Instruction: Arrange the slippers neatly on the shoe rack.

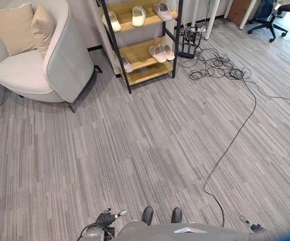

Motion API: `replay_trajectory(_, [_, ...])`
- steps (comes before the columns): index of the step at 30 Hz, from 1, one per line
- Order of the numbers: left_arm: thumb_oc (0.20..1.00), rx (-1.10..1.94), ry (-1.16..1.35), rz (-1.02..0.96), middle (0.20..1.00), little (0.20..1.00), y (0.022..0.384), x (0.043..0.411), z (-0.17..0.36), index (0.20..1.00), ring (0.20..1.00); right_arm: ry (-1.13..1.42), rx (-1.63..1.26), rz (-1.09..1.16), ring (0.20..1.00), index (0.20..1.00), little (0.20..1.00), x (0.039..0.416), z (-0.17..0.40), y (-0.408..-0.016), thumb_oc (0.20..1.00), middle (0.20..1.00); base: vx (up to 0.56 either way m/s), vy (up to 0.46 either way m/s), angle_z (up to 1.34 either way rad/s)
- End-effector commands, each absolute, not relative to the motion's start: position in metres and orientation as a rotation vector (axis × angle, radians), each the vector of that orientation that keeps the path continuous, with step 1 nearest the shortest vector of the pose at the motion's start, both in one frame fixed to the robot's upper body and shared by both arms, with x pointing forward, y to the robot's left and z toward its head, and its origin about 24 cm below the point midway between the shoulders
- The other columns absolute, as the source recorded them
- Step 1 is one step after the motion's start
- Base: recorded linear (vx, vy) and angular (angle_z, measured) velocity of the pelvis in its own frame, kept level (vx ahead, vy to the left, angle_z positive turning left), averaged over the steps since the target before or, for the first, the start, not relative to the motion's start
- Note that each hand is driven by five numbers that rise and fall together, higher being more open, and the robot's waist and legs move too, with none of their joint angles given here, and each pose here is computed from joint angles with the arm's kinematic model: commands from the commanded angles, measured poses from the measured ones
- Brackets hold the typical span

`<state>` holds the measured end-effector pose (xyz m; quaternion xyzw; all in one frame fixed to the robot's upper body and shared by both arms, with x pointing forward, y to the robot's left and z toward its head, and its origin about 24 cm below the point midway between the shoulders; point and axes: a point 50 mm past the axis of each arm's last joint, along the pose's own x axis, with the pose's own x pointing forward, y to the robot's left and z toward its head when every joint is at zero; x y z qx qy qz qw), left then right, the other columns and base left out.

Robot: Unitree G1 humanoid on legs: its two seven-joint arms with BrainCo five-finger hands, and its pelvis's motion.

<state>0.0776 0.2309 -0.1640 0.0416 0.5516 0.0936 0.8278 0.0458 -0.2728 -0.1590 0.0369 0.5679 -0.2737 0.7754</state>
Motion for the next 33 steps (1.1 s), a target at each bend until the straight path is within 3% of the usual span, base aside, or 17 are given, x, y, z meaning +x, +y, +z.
replay_trajectory(1, [1.000, 0.084, 1.112, 0.194, 1.000, 1.000, 0.228, 0.102, -0.160, 1.000, 1.000, 1.182, 0.023, -0.616, 1.000, 1.000, 1.000, 0.052, -0.150, -0.294, 1.000, 1.000, 0.08, -0.206, 0.07])
replay_trajectory(6, [1.000, 0.076, 1.133, 0.186, 1.000, 1.000, 0.222, 0.094, -0.163, 1.000, 1.000, 1.192, -0.102, -0.492, 1.000, 1.000, 1.000, 0.065, -0.149, -0.292, 1.000, 1.000, 0.26, -0.029, -0.26])
replay_trajectory(11, [1.000, 0.079, 1.264, 0.232, 1.000, 1.000, 0.234, 0.055, -0.168, 1.000, 1.000, 1.165, -0.104, -0.448, 1.000, 1.000, 1.000, 0.077, -0.148, -0.288, 1.000, 1.000, 0.41, 0.163, -0.73])
replay_trajectory(18, [1.000, 0.160, 1.152, 0.289, 1.000, 1.000, 0.262, 0.087, -0.155, 1.000, 1.000, 1.246, 0.013, -0.433, 1.000, 1.000, 1.000, 0.057, -0.162, -0.259, 1.000, 1.000, 0.33, 0.301, 0.05])
replay_trajectory(23, [1.000, 0.187, 1.078, 0.301, 1.000, 1.000, 0.271, 0.110, -0.146, 1.000, 1.000, 1.264, 0.017, -0.421, 1.000, 1.000, 1.000, 0.053, -0.164, -0.253, 1.000, 1.000, 0.39, -0.034, 0.14])
replay_trajectory(29, [1.000, 0.186, 1.131, 0.286, 1.000, 1.000, 0.266, 0.099, -0.151, 1.000, 1.000, 1.323, -0.004, -0.444, 1.000, 1.000, 1.000, 0.036, -0.165, -0.258, 1.000, 1.000, 0.32, -0.094, 0.93])
replay_trajectory(33, [1.000, 0.169, 1.185, 0.292, 1.000, 1.000, 0.265, 0.083, -0.156, 1.000, 1.000, 1.259, -0.037, -0.433, 1.000, 1.000, 1.000, 0.051, -0.161, -0.265, 1.000, 1.000, 0.24, -0.250, 0.37])
